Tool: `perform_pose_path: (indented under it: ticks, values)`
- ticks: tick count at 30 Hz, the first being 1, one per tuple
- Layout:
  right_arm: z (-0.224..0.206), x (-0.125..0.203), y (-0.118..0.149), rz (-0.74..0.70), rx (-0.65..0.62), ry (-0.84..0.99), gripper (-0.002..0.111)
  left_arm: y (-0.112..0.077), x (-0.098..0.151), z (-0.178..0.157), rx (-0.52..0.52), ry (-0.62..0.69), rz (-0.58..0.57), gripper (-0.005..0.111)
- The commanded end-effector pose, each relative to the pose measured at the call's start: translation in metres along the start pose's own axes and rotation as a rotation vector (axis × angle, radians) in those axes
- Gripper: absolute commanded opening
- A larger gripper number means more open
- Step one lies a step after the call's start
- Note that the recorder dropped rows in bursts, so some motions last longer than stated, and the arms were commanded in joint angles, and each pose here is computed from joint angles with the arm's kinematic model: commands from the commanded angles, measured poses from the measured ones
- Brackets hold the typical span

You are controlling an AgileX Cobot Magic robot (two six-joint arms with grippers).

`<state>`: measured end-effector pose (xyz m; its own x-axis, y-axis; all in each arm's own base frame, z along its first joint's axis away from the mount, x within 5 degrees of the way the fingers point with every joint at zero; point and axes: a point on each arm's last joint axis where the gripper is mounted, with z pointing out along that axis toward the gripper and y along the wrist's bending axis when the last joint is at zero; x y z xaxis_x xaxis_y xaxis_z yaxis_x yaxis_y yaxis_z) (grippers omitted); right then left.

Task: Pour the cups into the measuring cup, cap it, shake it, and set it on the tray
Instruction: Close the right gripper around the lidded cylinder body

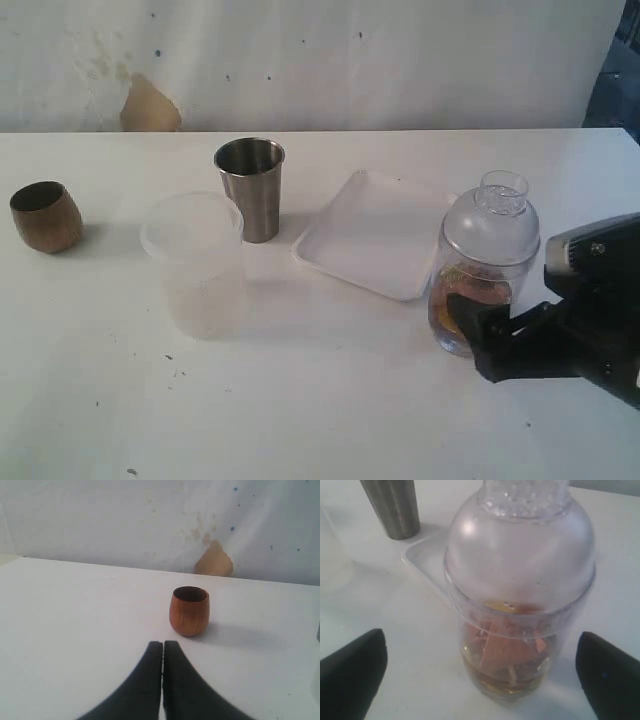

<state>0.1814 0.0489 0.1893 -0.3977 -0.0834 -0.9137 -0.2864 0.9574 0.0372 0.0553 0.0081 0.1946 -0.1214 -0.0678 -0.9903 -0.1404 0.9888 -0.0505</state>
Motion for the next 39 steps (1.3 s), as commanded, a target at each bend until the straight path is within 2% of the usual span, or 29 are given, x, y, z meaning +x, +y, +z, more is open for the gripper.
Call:
perform_pose_path:
  ticks: [1, 7, 15, 26, 39]
  values:
    - [0.015, 0.007, -0.003, 0.018, 0.013, -0.032, 0.094, 0.0, 0.0, 0.0, 0.0, -0.014, 0.003, 0.001]
    - [0.037, 0.022, -0.013, 0.014, 0.098, -0.039, 0.094, 0.0, 0.0, 0.0, 0.0, -0.014, 0.003, 0.001]
    - [0.06, 0.035, -0.015, 0.002, 0.097, -0.112, 0.094, 0.0, 0.0, 0.0, 0.0, -0.014, 0.003, 0.001]
    - [0.098, 0.045, -0.016, -0.01, 0.078, -0.093, 0.093, 0.0, 0.0, 0.0, 0.0, -0.014, 0.003, 0.001]
    - [0.103, 0.041, -0.016, -0.01, 0.078, -0.109, 0.093, 0.0, 0.0, 0.0, 0.0, -0.014, 0.003, 0.001]
